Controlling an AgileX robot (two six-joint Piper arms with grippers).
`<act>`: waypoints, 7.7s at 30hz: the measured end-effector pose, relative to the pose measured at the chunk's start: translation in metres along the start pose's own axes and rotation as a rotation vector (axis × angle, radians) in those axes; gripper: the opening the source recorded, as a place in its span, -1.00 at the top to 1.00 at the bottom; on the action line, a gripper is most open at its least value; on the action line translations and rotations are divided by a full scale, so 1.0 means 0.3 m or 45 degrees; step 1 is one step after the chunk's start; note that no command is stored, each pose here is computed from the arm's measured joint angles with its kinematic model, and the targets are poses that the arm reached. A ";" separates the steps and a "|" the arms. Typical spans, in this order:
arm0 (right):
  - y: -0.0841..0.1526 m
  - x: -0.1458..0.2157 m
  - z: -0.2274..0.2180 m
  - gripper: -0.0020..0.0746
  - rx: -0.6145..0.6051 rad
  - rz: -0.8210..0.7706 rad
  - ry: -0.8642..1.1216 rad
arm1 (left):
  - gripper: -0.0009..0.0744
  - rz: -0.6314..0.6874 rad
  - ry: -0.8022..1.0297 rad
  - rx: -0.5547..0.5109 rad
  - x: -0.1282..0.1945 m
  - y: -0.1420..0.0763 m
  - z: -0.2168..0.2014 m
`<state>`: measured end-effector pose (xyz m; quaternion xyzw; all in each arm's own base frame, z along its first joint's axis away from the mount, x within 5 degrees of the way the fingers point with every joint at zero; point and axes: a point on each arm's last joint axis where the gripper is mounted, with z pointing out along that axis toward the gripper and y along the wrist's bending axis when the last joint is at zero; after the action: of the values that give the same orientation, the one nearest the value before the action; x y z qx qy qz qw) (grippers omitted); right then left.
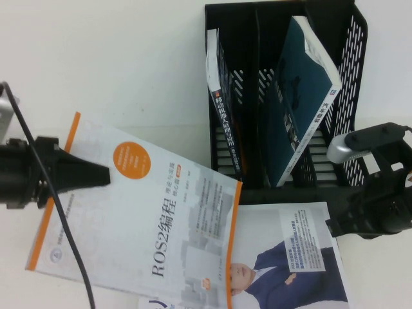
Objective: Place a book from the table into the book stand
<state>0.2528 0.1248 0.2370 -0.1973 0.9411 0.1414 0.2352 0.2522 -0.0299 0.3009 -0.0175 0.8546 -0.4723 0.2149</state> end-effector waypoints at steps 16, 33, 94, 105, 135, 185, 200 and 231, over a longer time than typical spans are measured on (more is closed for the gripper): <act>-0.030 0.003 -0.002 0.95 0.092 -0.034 0.016 | 0.70 0.276 0.091 -0.121 -0.092 -0.384 -0.039; -0.307 0.051 -0.339 0.95 0.764 0.440 -0.294 | 0.70 0.437 0.106 0.133 -0.050 -0.726 0.006; -0.489 -0.204 -0.623 0.95 0.580 0.531 -0.789 | 0.70 0.356 -0.234 0.270 -0.354 -0.824 -0.063; -0.480 -0.051 -0.602 0.95 0.595 0.657 -0.678 | 0.70 0.340 -0.284 0.151 -0.368 -0.819 0.243; -0.476 0.091 -0.432 0.95 0.509 0.824 -0.580 | 0.70 0.222 -0.223 -0.234 -0.325 -0.657 0.666; -0.399 0.057 -0.410 0.95 0.173 0.656 -0.581 | 0.68 0.335 -0.279 -0.442 -0.258 -0.629 0.804; -0.267 0.014 -0.424 0.95 -0.278 0.120 -0.683 | -0.19 0.664 -0.413 -0.288 -0.299 -0.674 0.803; 0.130 -0.093 -0.204 -0.53 -0.005 -0.638 -0.650 | -0.09 0.898 -0.729 -0.662 -0.264 -0.915 0.107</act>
<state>0.2347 0.1457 0.3095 -0.3806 0.7741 0.1260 0.4899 0.2889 -0.1890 0.5376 0.0903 0.8046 -0.1196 0.5746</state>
